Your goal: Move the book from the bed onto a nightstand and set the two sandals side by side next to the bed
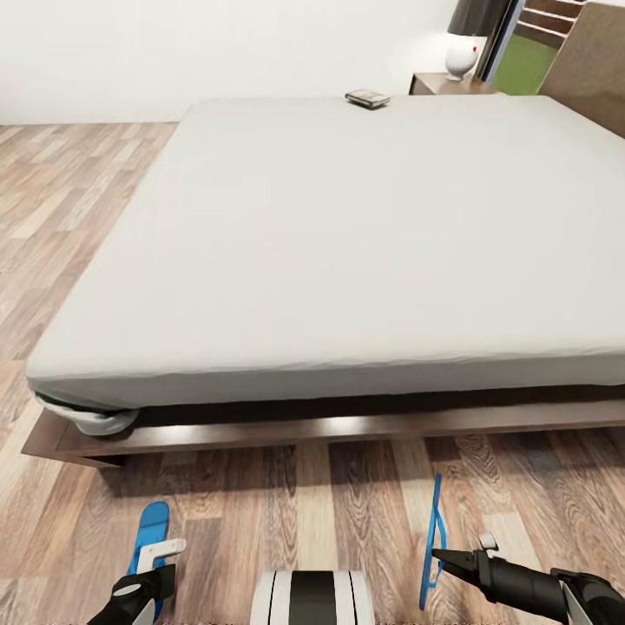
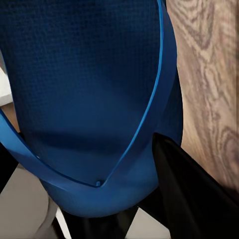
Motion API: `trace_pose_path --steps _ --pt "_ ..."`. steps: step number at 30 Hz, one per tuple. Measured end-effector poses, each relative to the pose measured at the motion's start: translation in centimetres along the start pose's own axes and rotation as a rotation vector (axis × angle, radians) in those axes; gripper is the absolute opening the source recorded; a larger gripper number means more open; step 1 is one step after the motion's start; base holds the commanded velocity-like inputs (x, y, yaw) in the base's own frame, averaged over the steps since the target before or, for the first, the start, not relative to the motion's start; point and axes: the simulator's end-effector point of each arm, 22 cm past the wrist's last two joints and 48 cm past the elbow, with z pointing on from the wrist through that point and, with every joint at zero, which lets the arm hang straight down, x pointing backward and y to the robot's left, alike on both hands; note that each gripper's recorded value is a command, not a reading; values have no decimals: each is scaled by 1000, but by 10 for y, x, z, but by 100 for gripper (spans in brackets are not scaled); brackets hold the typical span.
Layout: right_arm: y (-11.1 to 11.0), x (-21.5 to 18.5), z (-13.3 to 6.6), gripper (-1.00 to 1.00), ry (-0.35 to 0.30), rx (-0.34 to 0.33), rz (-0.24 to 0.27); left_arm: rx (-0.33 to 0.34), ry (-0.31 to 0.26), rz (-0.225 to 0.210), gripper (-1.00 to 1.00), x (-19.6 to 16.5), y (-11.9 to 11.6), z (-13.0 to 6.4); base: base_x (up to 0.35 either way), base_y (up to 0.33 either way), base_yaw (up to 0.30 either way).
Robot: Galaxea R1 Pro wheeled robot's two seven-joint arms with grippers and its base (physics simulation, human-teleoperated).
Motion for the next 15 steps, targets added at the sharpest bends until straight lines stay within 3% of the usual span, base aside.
trace_pose_path --steps 15 --pt "-22 12 6 -100 26 20 52 -8 59 17 -100 28 0 13 0 0 0"
